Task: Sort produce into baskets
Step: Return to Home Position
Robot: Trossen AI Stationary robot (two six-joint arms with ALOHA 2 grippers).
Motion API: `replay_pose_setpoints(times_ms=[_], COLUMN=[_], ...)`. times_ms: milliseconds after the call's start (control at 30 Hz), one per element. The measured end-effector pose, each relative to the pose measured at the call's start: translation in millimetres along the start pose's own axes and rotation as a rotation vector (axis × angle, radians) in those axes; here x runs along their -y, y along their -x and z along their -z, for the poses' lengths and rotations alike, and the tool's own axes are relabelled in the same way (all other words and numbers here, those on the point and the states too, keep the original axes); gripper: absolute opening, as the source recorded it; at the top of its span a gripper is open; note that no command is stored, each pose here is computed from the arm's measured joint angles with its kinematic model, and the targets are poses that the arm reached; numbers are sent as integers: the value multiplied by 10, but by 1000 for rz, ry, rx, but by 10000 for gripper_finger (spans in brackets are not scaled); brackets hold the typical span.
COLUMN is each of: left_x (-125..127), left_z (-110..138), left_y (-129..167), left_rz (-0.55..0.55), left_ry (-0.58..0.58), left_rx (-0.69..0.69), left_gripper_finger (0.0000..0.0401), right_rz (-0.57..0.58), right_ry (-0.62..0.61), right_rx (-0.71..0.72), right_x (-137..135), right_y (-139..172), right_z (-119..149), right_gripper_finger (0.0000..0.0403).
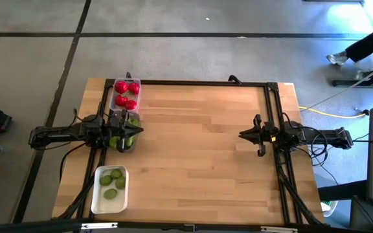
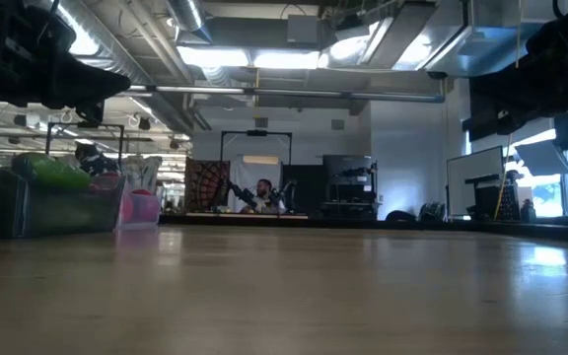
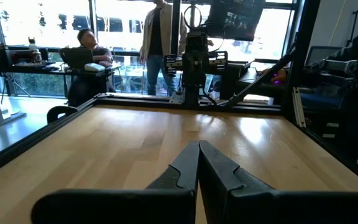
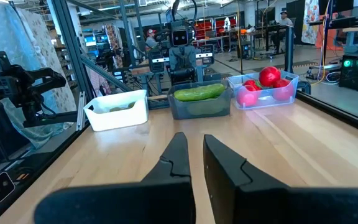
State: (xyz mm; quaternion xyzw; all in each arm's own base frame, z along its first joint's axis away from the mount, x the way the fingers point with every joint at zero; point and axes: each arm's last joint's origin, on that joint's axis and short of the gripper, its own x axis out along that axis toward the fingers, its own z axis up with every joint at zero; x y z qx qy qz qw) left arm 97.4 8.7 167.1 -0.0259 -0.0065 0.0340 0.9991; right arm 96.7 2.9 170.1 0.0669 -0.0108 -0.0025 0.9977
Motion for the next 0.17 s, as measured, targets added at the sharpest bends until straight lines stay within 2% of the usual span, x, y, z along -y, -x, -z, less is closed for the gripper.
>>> replay_pose_setpoints(times_ms=[167], left_x=[0], left_z=[0], left_y=[0], left_rz=[0], left_ry=[0], left_rx=[0], left_gripper_finger=[5], right_rz=[0], right_ry=[0], right_rx=[0], right_x=[0], right_y=[0], right_z=[0], right_gripper_finger=[21])
